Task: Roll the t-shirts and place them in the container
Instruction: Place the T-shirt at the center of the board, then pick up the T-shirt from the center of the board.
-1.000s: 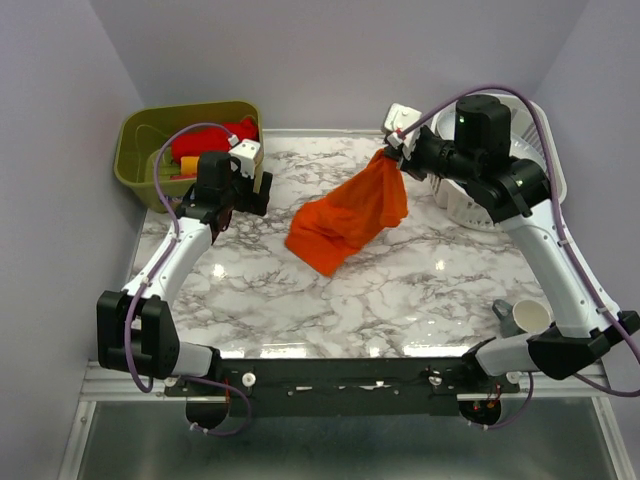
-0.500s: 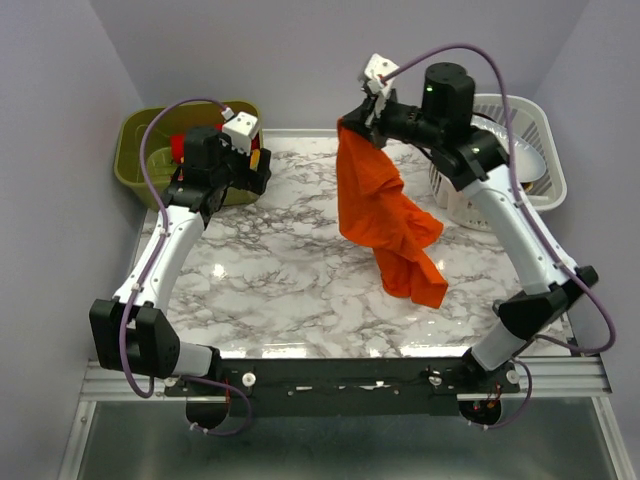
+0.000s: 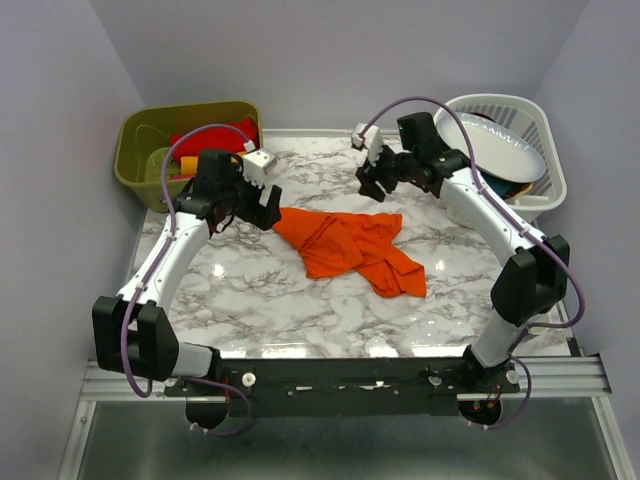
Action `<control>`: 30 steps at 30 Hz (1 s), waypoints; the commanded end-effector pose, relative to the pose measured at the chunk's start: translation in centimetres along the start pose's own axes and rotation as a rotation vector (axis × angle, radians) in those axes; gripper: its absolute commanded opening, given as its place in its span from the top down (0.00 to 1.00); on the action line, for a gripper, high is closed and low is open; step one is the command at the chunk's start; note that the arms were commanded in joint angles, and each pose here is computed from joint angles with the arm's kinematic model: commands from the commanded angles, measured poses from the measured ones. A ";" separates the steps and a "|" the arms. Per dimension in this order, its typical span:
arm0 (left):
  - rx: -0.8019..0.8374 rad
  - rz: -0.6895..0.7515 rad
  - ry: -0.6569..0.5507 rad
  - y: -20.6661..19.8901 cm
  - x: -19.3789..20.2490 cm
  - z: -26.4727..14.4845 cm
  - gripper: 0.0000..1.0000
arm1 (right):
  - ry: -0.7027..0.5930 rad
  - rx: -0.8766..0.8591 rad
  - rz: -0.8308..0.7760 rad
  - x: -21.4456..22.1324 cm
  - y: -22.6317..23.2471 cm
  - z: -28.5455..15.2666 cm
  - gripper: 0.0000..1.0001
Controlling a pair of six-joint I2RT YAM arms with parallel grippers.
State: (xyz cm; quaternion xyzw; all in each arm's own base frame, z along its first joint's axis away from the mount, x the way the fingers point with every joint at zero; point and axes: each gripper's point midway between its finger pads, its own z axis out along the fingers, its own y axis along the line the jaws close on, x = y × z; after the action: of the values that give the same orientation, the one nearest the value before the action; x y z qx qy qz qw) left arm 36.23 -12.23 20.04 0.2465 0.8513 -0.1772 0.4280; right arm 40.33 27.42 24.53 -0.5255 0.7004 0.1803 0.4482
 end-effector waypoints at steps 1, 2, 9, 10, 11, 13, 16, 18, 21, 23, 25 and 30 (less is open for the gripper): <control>0.151 0.190 0.181 -4.0 3.9 0.5 0.02 | 0.274 -0.009 -0.077 11.0 -0.9 -1.5 0.33; 0.168 0.188 0.211 -4.2 4.9 1.2 0.02 | 0.297 -0.016 -0.086 12.3 -0.6 -1.3 0.33; 0.179 0.194 0.235 -5.7 5.8 6.9 0.02 | 0.467 -0.008 -0.141 19.0 -0.4 -0.1 0.33; 0.174 0.193 0.227 -5.8 5.5 7.6 0.02 | 0.499 0.003 -0.135 20.1 -0.6 0.0 0.33; 0.166 0.182 0.235 -5.8 5.3 8.9 0.02 | 0.511 0.003 -0.125 20.6 -0.7 0.2 0.33; 0.167 0.192 0.227 -6.1 4.8 10.2 0.02 | 0.550 -0.011 -0.097 22.2 -0.8 1.0 0.33; 0.209 0.226 0.270 -7.0 5.5 12.0 0.04 | 0.601 -0.037 -0.081 24.0 -0.5 1.7 0.33; 0.183 0.235 0.309 -6.5 6.6 13.3 0.06 | 0.619 -0.037 -0.082 24.6 -0.5 1.9 0.33; 0.193 0.263 0.339 -6.4 8.0 13.8 0.26 | 0.633 -0.050 -0.094 25.7 0.0 1.9 0.36; 0.206 0.276 0.343 -6.5 8.0 13.5 0.52 | 0.627 -0.051 -0.096 25.4 -0.1 1.9 0.54; 0.196 0.289 0.368 -6.2 8.0 12.7 0.91 | 0.629 -0.028 -0.082 24.5 -0.8 1.5 0.67; 0.140 0.262 0.287 -4.7 4.7 8.2 1.00 | 0.547 0.058 -0.004 18.9 -2.2 -1.4 0.92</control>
State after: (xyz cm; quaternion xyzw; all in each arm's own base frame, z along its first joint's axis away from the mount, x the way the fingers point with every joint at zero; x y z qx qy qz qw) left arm 36.33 -21.38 6.30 0.4201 0.8570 -0.1577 0.2533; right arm 40.05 14.74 3.77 -0.5850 0.7840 0.0176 0.2070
